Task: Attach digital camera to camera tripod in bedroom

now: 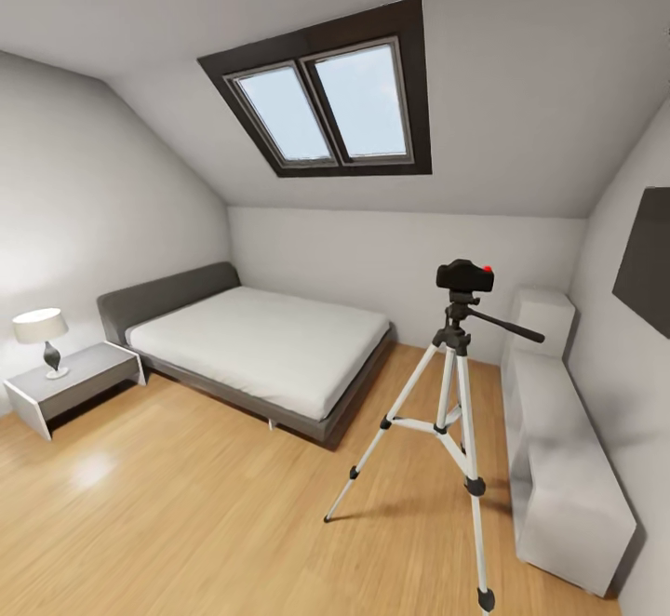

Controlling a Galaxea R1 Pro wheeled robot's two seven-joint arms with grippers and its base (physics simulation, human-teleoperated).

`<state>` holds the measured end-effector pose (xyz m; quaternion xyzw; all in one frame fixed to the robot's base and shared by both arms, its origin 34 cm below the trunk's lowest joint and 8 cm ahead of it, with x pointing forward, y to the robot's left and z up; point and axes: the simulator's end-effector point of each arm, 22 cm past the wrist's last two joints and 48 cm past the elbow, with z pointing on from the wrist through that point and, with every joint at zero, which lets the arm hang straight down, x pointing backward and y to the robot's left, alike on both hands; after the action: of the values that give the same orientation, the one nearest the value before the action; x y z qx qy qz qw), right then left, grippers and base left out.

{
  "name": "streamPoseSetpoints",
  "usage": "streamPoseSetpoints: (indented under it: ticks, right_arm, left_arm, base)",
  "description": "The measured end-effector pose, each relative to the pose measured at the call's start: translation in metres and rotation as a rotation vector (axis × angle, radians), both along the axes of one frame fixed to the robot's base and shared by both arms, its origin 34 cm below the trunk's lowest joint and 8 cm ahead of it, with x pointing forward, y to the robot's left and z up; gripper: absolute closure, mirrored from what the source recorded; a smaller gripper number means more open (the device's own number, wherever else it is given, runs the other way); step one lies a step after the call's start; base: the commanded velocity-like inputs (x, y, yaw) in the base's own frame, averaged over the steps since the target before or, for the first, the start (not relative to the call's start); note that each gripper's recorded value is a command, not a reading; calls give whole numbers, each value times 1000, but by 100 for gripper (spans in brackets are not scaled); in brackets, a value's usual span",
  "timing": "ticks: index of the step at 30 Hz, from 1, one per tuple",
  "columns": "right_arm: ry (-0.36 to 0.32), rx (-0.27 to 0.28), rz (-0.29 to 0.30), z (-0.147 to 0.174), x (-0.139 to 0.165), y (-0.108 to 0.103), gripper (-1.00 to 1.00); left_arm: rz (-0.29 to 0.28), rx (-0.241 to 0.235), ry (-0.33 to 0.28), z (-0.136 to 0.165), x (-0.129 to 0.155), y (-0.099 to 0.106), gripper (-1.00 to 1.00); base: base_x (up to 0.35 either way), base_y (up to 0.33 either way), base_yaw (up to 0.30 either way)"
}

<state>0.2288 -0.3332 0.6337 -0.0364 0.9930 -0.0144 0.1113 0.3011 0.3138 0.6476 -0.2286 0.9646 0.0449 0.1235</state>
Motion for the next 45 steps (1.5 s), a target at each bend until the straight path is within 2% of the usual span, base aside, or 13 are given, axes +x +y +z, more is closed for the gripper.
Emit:
streamPoseSetpoints:
  ticks: [10, 45]
  right_arm:
    - [-6, -1, 7, 1, 3, 0, -100]
    - [-5, -5, 16, 1, 2, -2, -100]
  left_arm:
    - [-11, -1, -16, 2, 8, -2, -100]
    - [-7, -2, -16, 2, 7, -2, -100]
  base:
    - [0, 0, 0]
    - [0, 0, 0]
